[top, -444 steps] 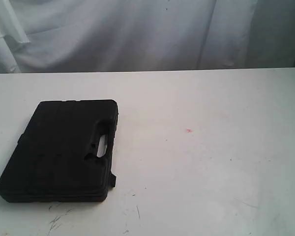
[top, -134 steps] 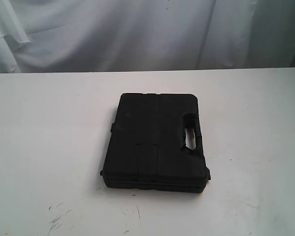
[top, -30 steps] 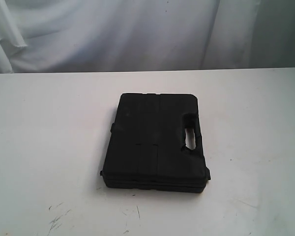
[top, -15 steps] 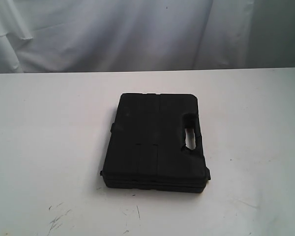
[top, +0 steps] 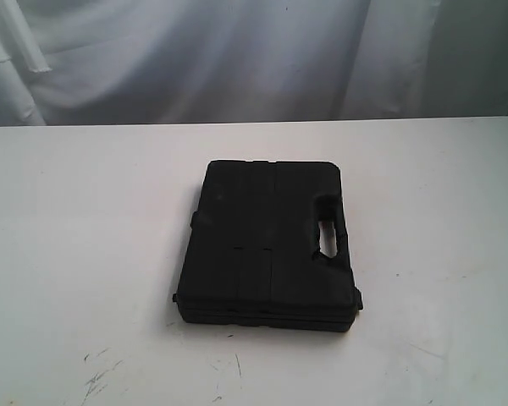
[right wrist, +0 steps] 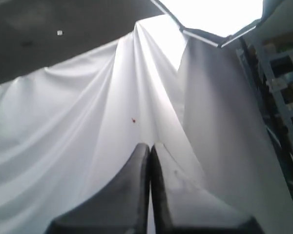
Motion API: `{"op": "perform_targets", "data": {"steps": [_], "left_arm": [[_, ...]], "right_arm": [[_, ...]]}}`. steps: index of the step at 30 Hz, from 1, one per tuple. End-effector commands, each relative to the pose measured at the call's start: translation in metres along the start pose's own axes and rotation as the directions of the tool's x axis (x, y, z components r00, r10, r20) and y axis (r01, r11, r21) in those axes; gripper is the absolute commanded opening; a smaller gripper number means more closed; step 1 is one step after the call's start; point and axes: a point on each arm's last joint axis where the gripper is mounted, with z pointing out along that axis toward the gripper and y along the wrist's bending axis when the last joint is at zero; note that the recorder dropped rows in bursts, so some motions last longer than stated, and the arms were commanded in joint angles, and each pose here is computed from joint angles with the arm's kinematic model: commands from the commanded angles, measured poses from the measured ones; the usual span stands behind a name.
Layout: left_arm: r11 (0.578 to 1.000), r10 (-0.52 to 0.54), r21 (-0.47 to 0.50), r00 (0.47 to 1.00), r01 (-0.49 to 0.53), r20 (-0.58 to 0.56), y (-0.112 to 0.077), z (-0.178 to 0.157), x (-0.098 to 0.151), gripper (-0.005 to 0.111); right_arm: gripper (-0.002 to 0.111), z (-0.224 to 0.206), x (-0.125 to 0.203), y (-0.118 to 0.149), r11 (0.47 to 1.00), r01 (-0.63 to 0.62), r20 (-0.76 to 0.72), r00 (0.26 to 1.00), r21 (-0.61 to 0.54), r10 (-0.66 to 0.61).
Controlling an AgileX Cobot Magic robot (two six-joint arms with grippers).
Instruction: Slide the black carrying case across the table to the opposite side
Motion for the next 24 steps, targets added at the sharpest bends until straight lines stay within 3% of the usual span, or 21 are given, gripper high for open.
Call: {"op": "perform_targets", "data": {"steps": [1, 2, 3, 7, 8, 9, 10, 12, 14, 17, 20, 24], "left_arm": [[1.000, -0.003, -0.002, 1.000, 0.003, 0.008, 0.000, 0.000, 0.001, 0.000], [1.000, -0.003, -0.002, 1.000, 0.003, 0.008, 0.000, 0.000, 0.001, 0.000], [1.000, -0.003, -0.002, 1.000, 0.003, 0.008, 0.000, 0.000, 0.001, 0.000], [1.000, -0.003, -0.002, 1.000, 0.003, 0.008, 0.000, 0.000, 0.001, 0.000], [1.000, -0.003, -0.002, 1.000, 0.003, 0.008, 0.000, 0.000, 0.001, 0.000], [1.000, -0.003, -0.002, 1.000, 0.003, 0.008, 0.000, 0.000, 0.001, 0.000], [1.000, -0.003, -0.002, 1.000, 0.003, 0.008, 0.000, 0.000, 0.001, 0.000], [1.000, -0.003, -0.002, 1.000, 0.003, 0.008, 0.000, 0.000, 0.001, 0.000], [1.000, -0.003, -0.002, 1.000, 0.003, 0.008, 0.000, 0.000, 0.001, 0.000], [1.000, -0.003, -0.002, 1.000, 0.003, 0.008, 0.000, 0.000, 0.001, 0.000], [1.000, -0.003, -0.002, 1.000, 0.003, 0.008, 0.000, 0.000, 0.001, 0.000], [1.000, -0.003, -0.002, 1.000, 0.003, 0.008, 0.000, 0.000, 0.001, 0.000]], "right_arm": [[0.000, 0.050, -0.001, 0.008, 0.999, 0.052, -0.273, 0.961, -0.003, -0.051], [0.000, 0.062, 0.004, 0.009, 0.999, 0.048, -0.347, 0.937, -0.005, -0.047], [0.000, 0.082, 0.020, 0.011, 0.999, 0.041, -0.500, 0.865, -0.016, -0.044], [0.000, 0.102, 0.065, 0.015, 0.999, 0.031, -0.756, 0.653, -0.039, -0.050], [0.000, 0.104, 0.090, 0.015, 0.999, 0.031, -0.856, 0.514, -0.044, -0.053], [0.000, 0.103, 0.099, 0.015, 0.999, 0.032, -0.894, 0.444, -0.043, -0.053], [0.000, 0.102, 0.118, 0.013, 0.999, 0.038, -0.951, 0.306, -0.035, -0.045], [0.000, 0.102, 0.135, 0.009, 0.998, 0.054, -0.980, 0.192, -0.040, -0.050], [0.000, 0.105, 0.145, 0.008, 0.998, 0.060, -0.987, 0.154, -0.035, -0.044], [0.000, 0.115, 0.154, 0.008, 0.999, 0.043, -0.980, 0.196, -0.017, -0.026], [0.000, 0.126, 0.165, 0.010, 1.000, 0.011, -0.981, 0.192, -0.024, -0.025], [0.000, 0.144, 0.191, 0.020, 0.999, 0.006, -0.991, 0.125, -0.039, -0.039]]}}
